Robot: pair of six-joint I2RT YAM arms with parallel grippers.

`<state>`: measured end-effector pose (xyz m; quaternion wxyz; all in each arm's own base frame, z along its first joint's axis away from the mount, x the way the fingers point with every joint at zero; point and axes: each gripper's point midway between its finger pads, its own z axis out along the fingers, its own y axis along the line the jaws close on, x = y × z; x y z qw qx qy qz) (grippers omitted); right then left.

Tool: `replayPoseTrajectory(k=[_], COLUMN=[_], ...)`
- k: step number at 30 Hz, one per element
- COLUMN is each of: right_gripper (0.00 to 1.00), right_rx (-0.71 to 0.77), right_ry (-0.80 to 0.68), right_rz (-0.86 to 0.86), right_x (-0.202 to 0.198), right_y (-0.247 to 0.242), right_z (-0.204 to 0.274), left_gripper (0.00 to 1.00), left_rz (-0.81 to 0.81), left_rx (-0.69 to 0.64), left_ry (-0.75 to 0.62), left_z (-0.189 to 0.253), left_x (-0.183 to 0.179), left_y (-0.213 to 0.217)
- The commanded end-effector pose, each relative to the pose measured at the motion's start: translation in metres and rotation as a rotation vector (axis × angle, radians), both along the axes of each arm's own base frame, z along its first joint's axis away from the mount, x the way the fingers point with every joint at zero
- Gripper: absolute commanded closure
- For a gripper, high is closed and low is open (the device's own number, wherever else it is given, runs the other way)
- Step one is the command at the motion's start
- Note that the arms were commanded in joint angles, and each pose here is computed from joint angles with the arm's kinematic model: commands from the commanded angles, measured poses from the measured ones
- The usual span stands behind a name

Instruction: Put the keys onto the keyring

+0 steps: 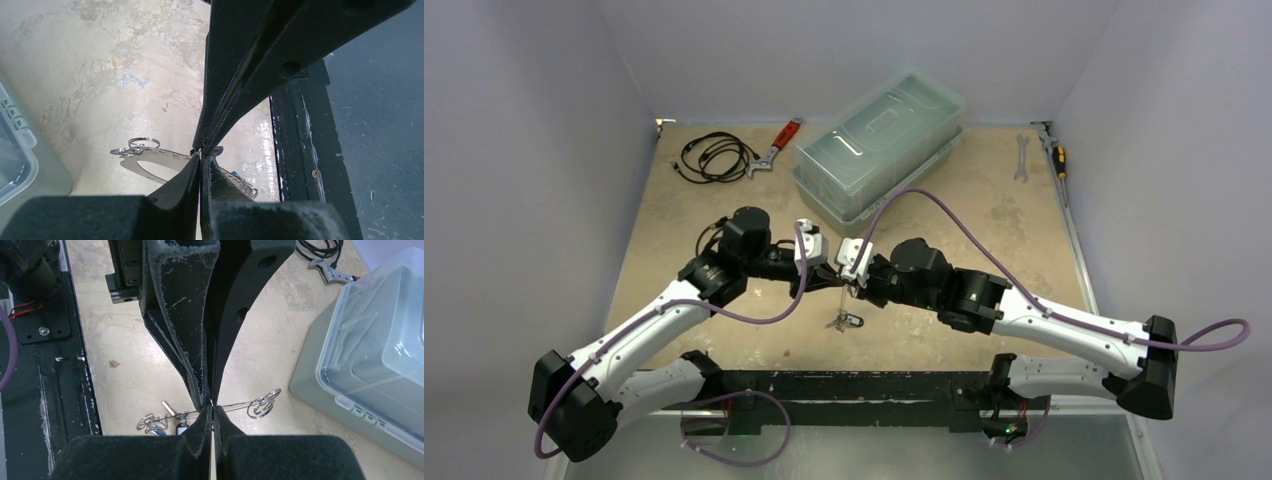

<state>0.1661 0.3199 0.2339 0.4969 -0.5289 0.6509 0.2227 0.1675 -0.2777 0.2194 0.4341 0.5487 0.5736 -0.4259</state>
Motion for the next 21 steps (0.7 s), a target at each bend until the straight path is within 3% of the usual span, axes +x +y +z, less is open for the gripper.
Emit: replayPoseTrajectory(k=[1,4,8,10,16,21], right_gripper=[1.00,0.96,0.60,0.50,0.44,0.49], right_rx=[0.147,0.170,0.229,0.291,0.569,0.655], right_ry=[-0.059,-0.067,-0.081,-0.098,-0.137,-0.142], right_rz=[0.047,0.044,0.034,0.030,0.030,0.058], right_x=[-0.006,-0.007,-0.009,-0.010,-0.028,-0.038], right_y=[0.010,0.008,0.003,-0.001,-0.029,-0.036], right_z=[0.043,0.048,0.062,0.077,0.127,0.131], left_gripper=[1.00,1.00,1.00,1.00,1.00,1.00], left_rz=[0.035,0.059,0.091,0.093,0.078,0.044], left_rx=[-0.043,-0.098,-0.167,-0.199,-0.297,-0.423], left_ry=[-0.040,-0.073,-0.099,-0.102,-0.085,-0.119], left_z=[0.010,0.022,0.035,0.041,0.057,0.085], left_x=[0.007,0.008,0.008,0.006,-0.004,-0.018], left_y=[-0.004,-0.003,-0.002,-0.002,-0.003,0.001])
